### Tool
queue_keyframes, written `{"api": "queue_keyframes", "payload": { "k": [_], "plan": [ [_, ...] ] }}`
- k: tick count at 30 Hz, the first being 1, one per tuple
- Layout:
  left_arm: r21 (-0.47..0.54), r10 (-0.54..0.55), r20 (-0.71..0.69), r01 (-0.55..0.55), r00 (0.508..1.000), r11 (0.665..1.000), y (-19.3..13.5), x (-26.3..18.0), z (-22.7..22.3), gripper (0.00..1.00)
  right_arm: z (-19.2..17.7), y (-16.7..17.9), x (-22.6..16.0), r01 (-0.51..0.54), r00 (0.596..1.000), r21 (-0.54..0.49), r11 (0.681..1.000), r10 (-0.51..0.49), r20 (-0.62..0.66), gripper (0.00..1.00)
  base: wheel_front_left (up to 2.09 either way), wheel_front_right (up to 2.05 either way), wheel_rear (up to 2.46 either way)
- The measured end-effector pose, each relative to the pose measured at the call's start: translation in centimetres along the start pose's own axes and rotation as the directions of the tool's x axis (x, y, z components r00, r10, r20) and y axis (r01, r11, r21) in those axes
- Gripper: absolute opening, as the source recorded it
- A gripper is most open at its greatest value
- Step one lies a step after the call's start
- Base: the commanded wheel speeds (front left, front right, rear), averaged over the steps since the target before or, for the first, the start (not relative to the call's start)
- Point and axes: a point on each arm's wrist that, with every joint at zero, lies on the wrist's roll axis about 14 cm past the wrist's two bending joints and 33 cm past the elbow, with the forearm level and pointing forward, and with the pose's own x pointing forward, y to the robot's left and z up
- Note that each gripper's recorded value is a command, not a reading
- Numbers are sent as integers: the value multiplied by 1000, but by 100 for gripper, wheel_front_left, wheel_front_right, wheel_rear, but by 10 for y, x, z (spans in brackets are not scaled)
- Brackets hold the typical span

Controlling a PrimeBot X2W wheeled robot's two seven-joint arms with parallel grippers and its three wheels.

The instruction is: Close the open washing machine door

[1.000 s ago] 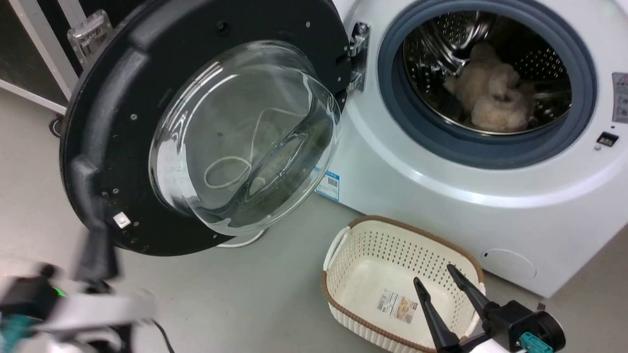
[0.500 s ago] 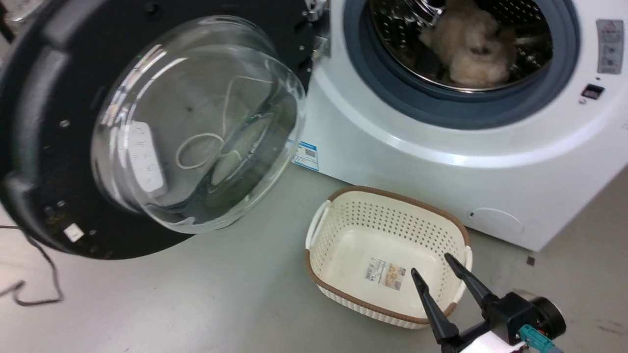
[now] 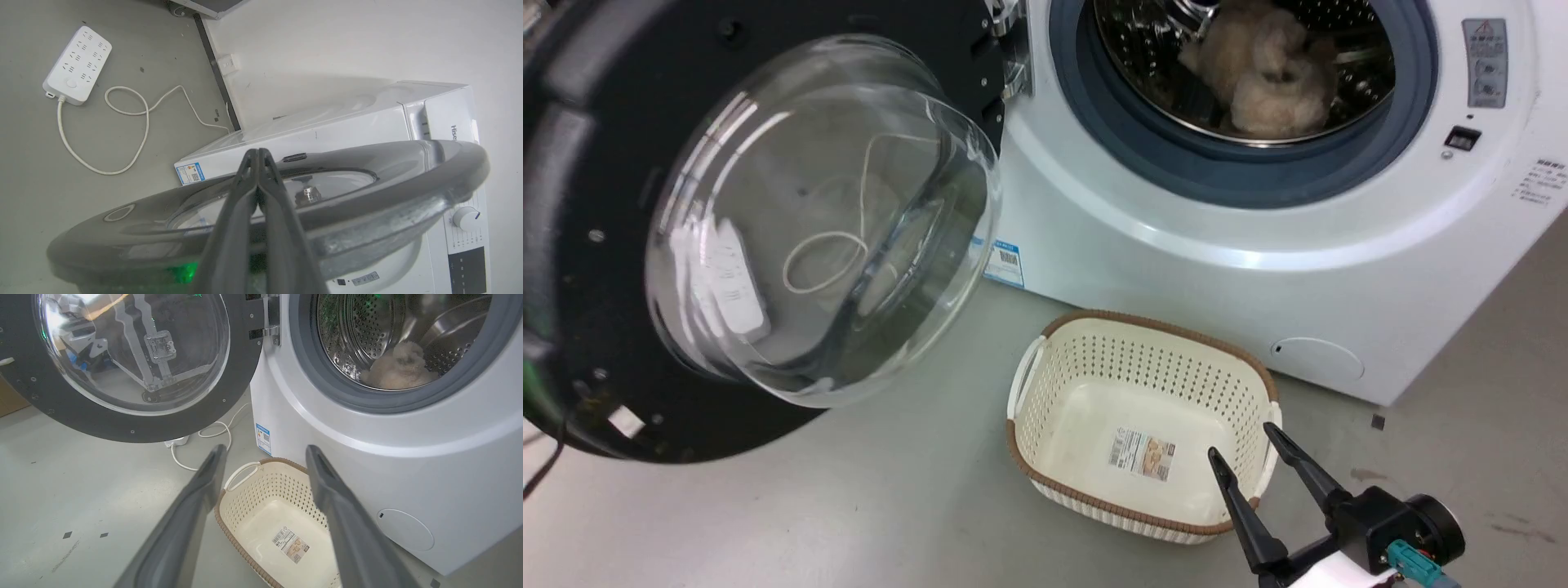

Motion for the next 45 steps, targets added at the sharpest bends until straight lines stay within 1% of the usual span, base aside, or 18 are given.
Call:
{"api": "queue_keyframes", "payload": {
  "k": [7,14,18,20,21,22,25,26,30,31,32,33,34,35,36,38,43,45],
  "plan": [
    [-37,-85,-186,79,979,996,-1,-24,-41,0,14,0,-4,15,999,-13,1000,-15,33,100,0,0,0],
    [-94,-199,-379,176,904,980,-12,-58,-110,0,32,-10,-13,71,995,-26,997,-69,78,100,0,0,0],
    [-138,-253,-484,212,838,967,-24,-80,-162,0,40,-22,-23,122,988,-32,992,-119,98,100,0,0,0],
    [-183,-300,-560,238,772,954,-39,-95,-203,0,45,-32,-30,162,981,-41,986,-157,112,100,0,0,0],
    [-183,-300,-560,238,772,954,-39,-95,-203,0,45,-32,-30,162,981,-41,986,-157,112,100,0,0,0],
    [-202,-321,-607,249,727,947,-47,-103,-227,0,46,-39,-35,187,977,-47,981,-181,116,100,0,0,0],
    [-233,-349,-642,260,682,937,-56,-108,-248,0,46,-45,-41,211,972,-52,976,-204,118,100,0,0,0],
    [-274,-381,-671,265,636,924,-66,-110,-268,0,45,-53,-47,239,966,-49,970,-232,115,100,0,0,0],
    [-338,-427,-689,262,586,904,-81,-106,-296,0,41,-64,-57,280,956,-50,959,-274,106,100,0,0,0],
    [-375,-451,-702,253,551,892,-91,-104,-318,0,38,-72,-64,310,948,-50,949,-304,98,100,0,0,0],
    [-375,-451,-702,253,551,892,-91,-104,-318,0,38,-72,-64,310,948,-50,949,-304,98,100,0,0,0],
    [-400,-465,-727,238,506,885,-98,-103,-343,0,37,-82,-72,345,936,-51,937,-340,95,100,0,0,0],
    [-400,-465,-727,238,506,885,-98,-103,-343,0,37,-82,-72,345,936,-51,937,-340,95,100,0,0,0],
    [-429,-483,-747,225,456,875,-108,-103,-368,0,37,-94,-82,387,920,-51,921,-381,94,100,0,0,0],
    [-429,-483,-747,225,456,875,-108,-103,-368,0,37,-94,-82,387,920,-51,921,-381,94,100,0,0,0],
    [-459,-509,-766,221,392,861,-128,-97,-400,0,35,-112,-98,451,891,-51,891,-446,89,100,0,0,0],
    [-479,-526,-778,218,343,850,-151,-81,-439,0,31,-133,-123,535,844,-54,843,-531,73,100,0,0,0],
    [-507,-545,-773,200,326,838,-170,-67,-468,0,26,-145,-144,593,805,-57,803,-591,56,100,0,0,0]
  ]
}}
